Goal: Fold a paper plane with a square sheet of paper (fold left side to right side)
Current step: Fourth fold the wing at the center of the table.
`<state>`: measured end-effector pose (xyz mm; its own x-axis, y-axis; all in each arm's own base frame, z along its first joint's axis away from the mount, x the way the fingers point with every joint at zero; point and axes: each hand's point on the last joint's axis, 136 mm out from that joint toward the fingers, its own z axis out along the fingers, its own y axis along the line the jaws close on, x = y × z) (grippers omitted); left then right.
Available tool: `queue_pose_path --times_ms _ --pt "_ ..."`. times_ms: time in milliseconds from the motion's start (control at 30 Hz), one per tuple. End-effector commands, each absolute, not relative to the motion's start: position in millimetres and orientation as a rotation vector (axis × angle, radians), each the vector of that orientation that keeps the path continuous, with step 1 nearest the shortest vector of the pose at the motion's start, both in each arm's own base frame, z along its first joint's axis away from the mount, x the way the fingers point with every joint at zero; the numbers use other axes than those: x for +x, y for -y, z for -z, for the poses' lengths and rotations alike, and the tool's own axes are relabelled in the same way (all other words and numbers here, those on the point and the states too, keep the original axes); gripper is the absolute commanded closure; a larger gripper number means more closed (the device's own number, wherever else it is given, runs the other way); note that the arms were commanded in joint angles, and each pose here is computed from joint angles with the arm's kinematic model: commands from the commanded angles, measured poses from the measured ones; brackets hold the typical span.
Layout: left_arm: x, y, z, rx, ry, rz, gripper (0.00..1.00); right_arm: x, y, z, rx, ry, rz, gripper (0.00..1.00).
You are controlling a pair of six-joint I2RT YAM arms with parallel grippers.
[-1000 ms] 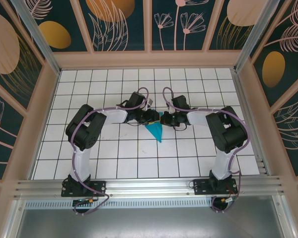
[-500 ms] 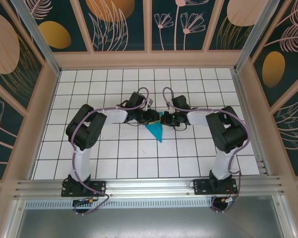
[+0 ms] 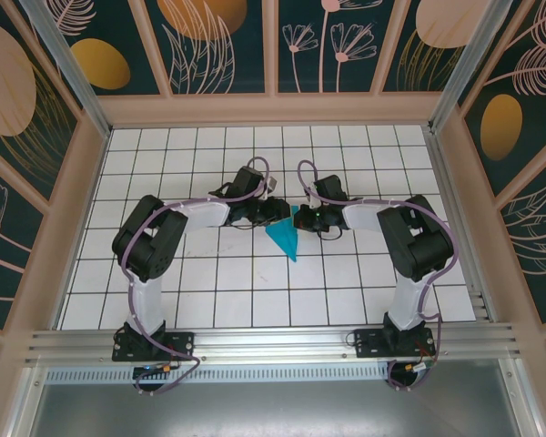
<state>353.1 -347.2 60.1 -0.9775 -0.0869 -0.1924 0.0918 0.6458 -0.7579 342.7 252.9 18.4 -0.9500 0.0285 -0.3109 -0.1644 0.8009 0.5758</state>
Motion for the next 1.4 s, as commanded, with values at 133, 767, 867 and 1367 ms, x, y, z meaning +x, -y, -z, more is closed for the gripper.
queue_pose_path --times_ms 133,767,867,1367 --pt "359 351 -56 0.001 -2.661 1.244 0.67 330 -244 5 -0.098 -2.779 -0.815 0.99" --pt "363 348 -20 -0.024 -2.735 1.160 0.76 330 -245 5 -0.104 -2.784 -0.808 0.99" --pt "360 345 -12 -0.029 -2.757 1.134 0.76 331 -244 4 -0.103 -2.781 -0.805 0.99" --pt "338 324 30 -0.090 -2.856 1.037 0.76 357 -252 -64 -0.126 -2.597 -0.904 0.78"
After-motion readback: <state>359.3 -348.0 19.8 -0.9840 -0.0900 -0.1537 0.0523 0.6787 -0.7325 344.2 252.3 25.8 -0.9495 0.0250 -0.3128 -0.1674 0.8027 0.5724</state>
